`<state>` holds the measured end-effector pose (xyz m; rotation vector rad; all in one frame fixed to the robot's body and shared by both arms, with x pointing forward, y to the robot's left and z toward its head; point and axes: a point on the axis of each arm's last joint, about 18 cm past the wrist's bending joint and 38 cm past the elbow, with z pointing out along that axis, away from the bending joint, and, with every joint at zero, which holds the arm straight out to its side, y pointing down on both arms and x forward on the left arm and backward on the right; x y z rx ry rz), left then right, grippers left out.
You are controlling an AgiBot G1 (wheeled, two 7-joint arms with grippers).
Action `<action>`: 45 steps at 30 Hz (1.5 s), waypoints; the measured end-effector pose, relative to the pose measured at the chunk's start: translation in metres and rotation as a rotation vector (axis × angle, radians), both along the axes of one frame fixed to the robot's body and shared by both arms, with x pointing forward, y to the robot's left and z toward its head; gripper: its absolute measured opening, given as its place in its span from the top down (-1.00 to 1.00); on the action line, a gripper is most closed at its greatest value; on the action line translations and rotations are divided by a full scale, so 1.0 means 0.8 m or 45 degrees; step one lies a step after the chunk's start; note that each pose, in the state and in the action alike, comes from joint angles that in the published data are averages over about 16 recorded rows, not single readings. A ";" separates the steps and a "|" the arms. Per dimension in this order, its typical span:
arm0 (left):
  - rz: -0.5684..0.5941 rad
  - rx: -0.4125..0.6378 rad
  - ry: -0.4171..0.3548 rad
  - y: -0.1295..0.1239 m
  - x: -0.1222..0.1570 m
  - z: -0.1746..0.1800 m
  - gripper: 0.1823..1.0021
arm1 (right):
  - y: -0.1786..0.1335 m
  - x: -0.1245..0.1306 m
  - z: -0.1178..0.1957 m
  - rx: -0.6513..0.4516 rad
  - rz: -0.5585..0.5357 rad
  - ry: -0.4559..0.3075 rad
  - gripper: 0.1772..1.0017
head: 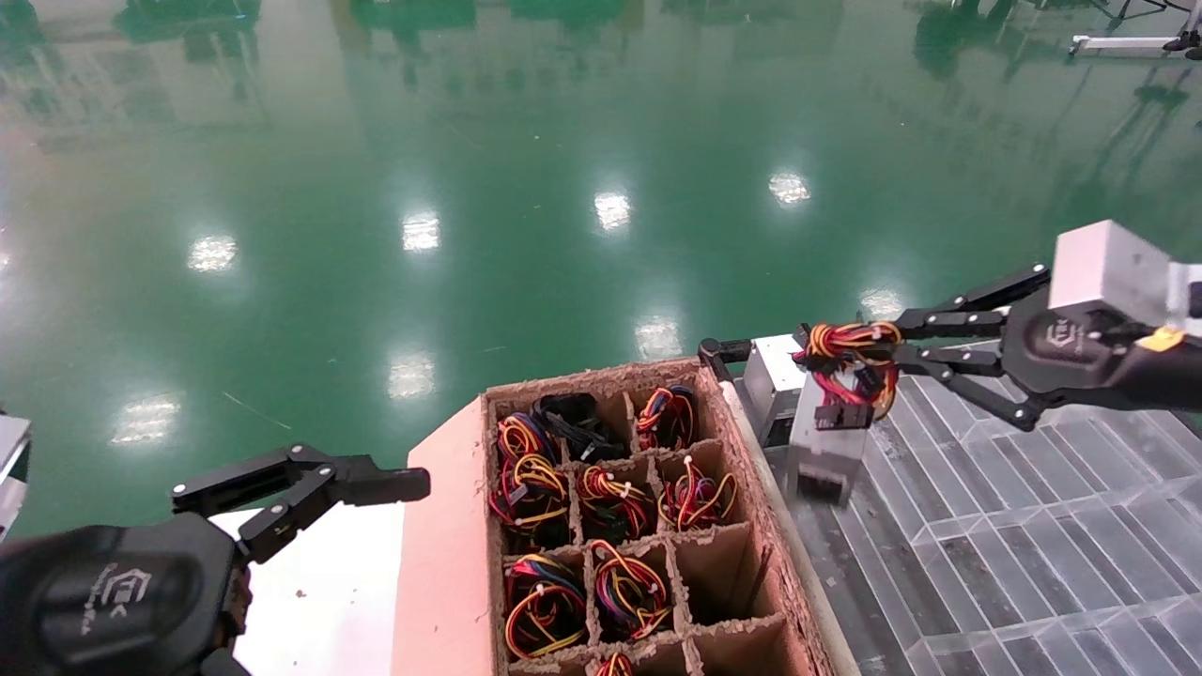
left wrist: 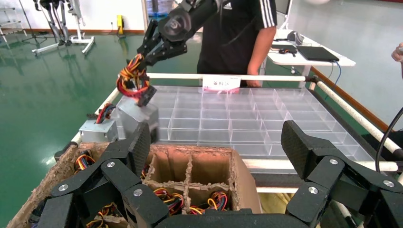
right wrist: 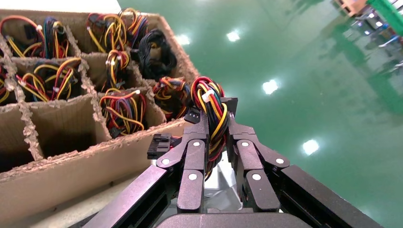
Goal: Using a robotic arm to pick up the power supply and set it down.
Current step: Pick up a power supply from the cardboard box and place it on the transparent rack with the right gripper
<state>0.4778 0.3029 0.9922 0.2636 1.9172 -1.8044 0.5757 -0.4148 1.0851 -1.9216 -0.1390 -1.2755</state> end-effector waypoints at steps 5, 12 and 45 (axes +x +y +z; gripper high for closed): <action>0.000 0.000 0.000 0.000 0.000 0.000 -1.00 | 0.008 0.015 -0.005 -0.035 0.008 0.023 0.84; 0.000 0.000 0.000 0.000 0.000 0.000 -1.00 | 0.020 0.034 -0.011 -0.087 0.024 0.048 0.84; 0.000 0.000 0.000 0.000 0.000 0.000 -1.00 | 0.009 0.072 -0.049 0.019 -0.006 0.009 0.85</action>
